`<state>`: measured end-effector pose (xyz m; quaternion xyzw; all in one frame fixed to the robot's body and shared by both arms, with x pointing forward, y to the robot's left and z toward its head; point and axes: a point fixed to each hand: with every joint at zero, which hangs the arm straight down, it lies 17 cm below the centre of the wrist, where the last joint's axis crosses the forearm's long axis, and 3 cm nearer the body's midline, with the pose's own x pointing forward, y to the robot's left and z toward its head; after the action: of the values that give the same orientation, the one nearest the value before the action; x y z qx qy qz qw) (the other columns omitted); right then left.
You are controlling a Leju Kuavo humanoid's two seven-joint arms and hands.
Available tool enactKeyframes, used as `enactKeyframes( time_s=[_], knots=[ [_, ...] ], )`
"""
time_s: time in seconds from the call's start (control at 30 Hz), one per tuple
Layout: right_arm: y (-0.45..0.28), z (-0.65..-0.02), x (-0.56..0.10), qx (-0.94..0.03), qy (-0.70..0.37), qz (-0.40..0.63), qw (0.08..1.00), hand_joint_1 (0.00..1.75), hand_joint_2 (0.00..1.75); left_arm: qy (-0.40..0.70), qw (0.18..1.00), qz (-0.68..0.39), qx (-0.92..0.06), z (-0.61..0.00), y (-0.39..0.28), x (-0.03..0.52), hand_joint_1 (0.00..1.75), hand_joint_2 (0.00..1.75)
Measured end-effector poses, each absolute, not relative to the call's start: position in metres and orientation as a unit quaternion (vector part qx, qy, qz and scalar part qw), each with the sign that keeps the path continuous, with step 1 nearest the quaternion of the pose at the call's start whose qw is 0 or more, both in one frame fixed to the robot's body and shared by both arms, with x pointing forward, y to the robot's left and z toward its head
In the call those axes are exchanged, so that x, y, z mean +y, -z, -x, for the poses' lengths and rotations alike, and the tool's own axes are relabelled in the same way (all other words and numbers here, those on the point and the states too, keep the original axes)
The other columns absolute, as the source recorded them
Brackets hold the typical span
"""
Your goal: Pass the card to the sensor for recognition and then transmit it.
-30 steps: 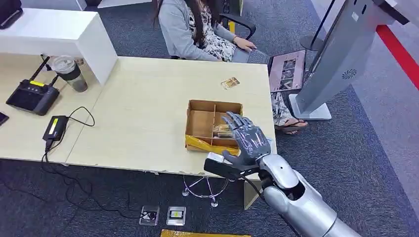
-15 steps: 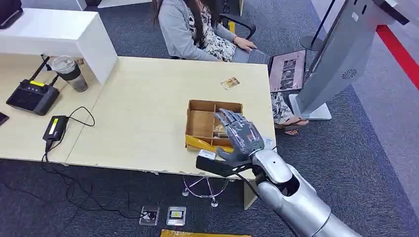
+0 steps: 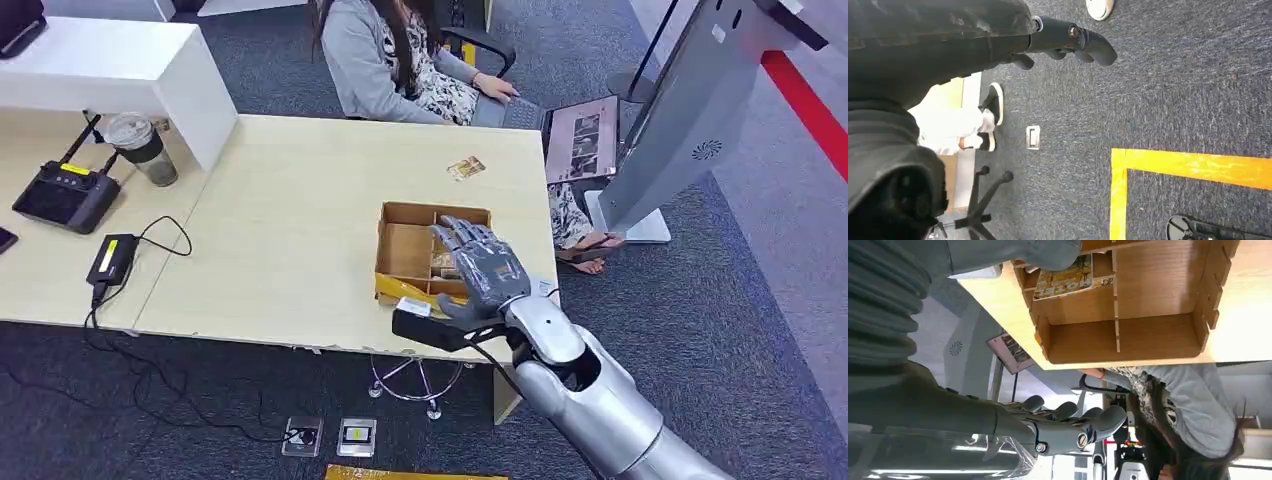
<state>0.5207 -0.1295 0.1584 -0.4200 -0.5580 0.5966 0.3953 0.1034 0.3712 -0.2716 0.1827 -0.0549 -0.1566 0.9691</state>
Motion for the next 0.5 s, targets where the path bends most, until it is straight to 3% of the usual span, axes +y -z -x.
enactKeyframes(
  time_s=[0.27,0.3,0.33,0.37,0.5],
  knots=[
    [-0.1545,-0.5229,-0.132,-0.549,-0.601,0.417,0.404,0.0,1.75,0.157,0.969,-0.18,-0.056,-0.1035,0.2717,0.3705,0.0,0.0],
    [-0.1547,-0.5233,-0.1327,-0.548,-0.6,0.418,0.405,0.42,1.75,0.157,0.969,-0.18,-0.056,-0.1035,0.2717,0.3705,0.0,0.0],
    [-0.1548,-0.5234,-0.1327,-0.548,-0.6,0.418,0.406,0.54,1.75,0.157,0.969,-0.18,-0.056,-0.1035,0.2717,0.3705,0.0,0.0],
    [-0.1547,-0.5234,-0.1323,-0.548,-0.6,0.417,0.407,0.03,1.75,0.157,0.969,-0.18,-0.056,-0.1036,0.2717,0.3705,0.0,0.0],
    [-0.1539,-0.5225,-0.1288,-0.547,-0.603,0.413,0.408,0.0,1.75,0.157,0.969,-0.18,-0.056,-0.1035,0.2717,0.3704,0.0,0.0]
  ],
)
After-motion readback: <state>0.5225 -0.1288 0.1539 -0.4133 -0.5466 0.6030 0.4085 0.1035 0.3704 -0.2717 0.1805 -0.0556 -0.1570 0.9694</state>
